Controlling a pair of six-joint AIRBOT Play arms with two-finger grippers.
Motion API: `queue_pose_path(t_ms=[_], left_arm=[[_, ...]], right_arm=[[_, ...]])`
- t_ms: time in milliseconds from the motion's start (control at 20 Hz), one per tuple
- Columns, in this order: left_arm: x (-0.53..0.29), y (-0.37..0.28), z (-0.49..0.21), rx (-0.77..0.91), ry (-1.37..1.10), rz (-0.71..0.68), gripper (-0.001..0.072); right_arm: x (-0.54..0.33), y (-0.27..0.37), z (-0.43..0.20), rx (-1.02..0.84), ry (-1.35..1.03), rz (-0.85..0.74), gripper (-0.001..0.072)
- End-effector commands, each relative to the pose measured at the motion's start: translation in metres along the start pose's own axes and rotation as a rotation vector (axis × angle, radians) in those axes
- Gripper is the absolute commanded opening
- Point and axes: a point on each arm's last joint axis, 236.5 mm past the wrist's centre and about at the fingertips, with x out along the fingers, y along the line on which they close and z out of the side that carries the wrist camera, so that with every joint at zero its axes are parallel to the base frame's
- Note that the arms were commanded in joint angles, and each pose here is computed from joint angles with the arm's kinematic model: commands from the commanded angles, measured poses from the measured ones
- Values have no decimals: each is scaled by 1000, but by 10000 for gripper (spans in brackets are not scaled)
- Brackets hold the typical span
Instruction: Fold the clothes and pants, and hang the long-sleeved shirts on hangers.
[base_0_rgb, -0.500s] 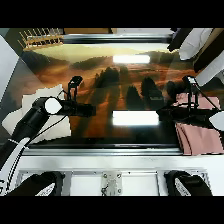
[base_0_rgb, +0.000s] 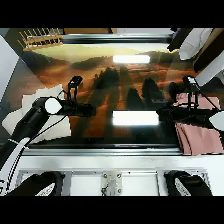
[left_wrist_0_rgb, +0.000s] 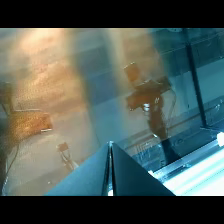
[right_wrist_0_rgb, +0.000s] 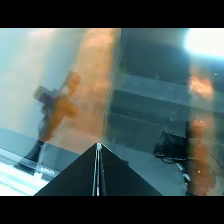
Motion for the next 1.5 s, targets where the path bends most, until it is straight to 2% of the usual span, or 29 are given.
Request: queue_pose_path(t_ms=[0, 150, 200, 250, 350, 450, 550, 800, 1050, 1100, 1150, 1200, 1350, 1450], left_arm=[[0, -1, 0, 0, -2, -2, 9], [0, 3, 3, 26, -14, 15, 20], [-2, 12, 9, 84, -29, 51, 312], [-8, 28, 14, 121, -37, 111, 719], [-28, 75, 20, 139, -16, 274, 677], [-53, 143, 8, 104, 50, 488, 677], [-69, 200, -25, 17, 133, 616, 677], [-61, 280, -107, -226, 206, 666, 678], [-39, 297, -145, -305, 307, 651, 676], [-36, 296, -146, -317, 311, 652, 643], [-34, 293, -145, -313, 310, 650, 305], [-34, 290, -141, -299, 301, 649, 5], [-46, 258, -87, -173, 179, 640, 8], [-56, 201, -27, -41, 30, 575, 8]], right_arm=[[0, 0, 0, 0, 1, 1, 6], [0, 0, 0, 0, 2, 1, 6], [0, 0, 0, 0, 1, 0, 6], [0, 0, 0, 0, 2, 1, 6], [0, 0, 0, 0, 2, 0, 5], [0, 0, 0, 0, 2, 1, 6], [1, 0, -1, 1, 3, 1, 6], [1, 0, 0, 1, 2, 1, 6], [1, 0, -1, 1, 3, 1, 6], [1, 0, 0, 1, 2, 1, 6], [1, 0, 0, 1, 2, 1, 6], [1, 0, 0, 1, 2, 1, 6], [1, 0, -1, 1, 3, 1, 6], [1, 0, 0, 1, 2, 1, 6]])
